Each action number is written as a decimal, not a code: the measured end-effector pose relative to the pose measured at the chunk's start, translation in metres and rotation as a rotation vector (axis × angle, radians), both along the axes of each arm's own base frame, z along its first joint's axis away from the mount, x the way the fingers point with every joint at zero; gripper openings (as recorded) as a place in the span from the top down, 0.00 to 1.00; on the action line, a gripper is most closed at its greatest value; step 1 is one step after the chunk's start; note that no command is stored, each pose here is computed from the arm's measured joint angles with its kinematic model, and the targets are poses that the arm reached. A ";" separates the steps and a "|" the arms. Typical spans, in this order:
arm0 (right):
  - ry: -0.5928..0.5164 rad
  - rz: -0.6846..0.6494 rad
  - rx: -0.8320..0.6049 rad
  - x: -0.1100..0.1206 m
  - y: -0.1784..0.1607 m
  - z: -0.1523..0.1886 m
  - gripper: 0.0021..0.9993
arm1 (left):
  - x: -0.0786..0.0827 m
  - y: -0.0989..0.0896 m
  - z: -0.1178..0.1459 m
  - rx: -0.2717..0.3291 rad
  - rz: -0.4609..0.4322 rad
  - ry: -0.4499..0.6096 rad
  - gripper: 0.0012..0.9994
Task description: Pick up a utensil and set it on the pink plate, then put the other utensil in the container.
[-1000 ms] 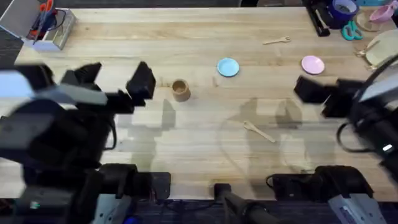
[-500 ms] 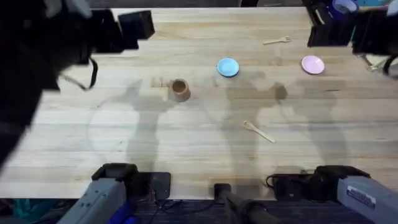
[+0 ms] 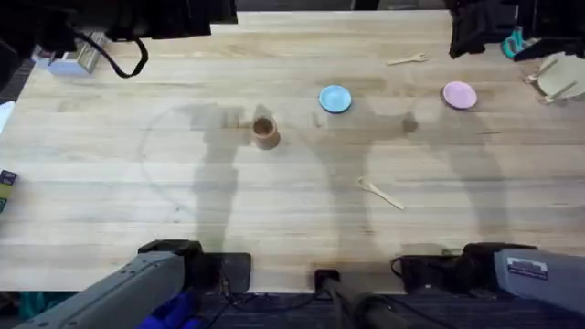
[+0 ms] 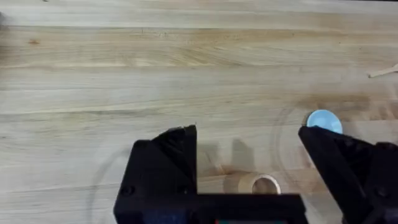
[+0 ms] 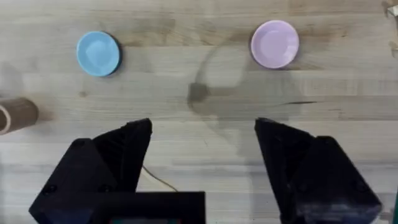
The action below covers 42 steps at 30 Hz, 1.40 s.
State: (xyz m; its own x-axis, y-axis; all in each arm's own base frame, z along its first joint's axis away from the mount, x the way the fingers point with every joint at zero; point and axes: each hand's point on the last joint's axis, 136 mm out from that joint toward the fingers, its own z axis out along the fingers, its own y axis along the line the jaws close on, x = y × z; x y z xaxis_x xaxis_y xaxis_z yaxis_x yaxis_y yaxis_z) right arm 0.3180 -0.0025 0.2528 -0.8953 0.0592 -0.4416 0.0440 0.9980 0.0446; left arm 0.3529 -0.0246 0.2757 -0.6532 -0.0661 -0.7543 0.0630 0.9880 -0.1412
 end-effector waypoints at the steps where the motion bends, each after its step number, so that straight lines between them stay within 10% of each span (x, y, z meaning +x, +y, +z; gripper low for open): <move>1: -0.001 0.000 0.001 0.000 0.000 0.000 0.00 | 0.000 0.000 0.000 0.000 0.000 0.000 0.01; 16: 0.018 -0.031 0.018 -0.004 0.000 -0.001 0.00 | -0.001 -0.004 0.000 -0.015 -0.017 0.002 0.01; 26: -0.090 -0.183 0.099 0.029 0.001 0.007 0.00 | -0.001 -0.004 0.000 -0.015 -0.017 0.002 0.01; 42: 0.031 -0.378 0.125 0.114 0.020 -0.038 0.00 | -0.001 -0.004 0.000 -0.015 -0.017 0.003 0.01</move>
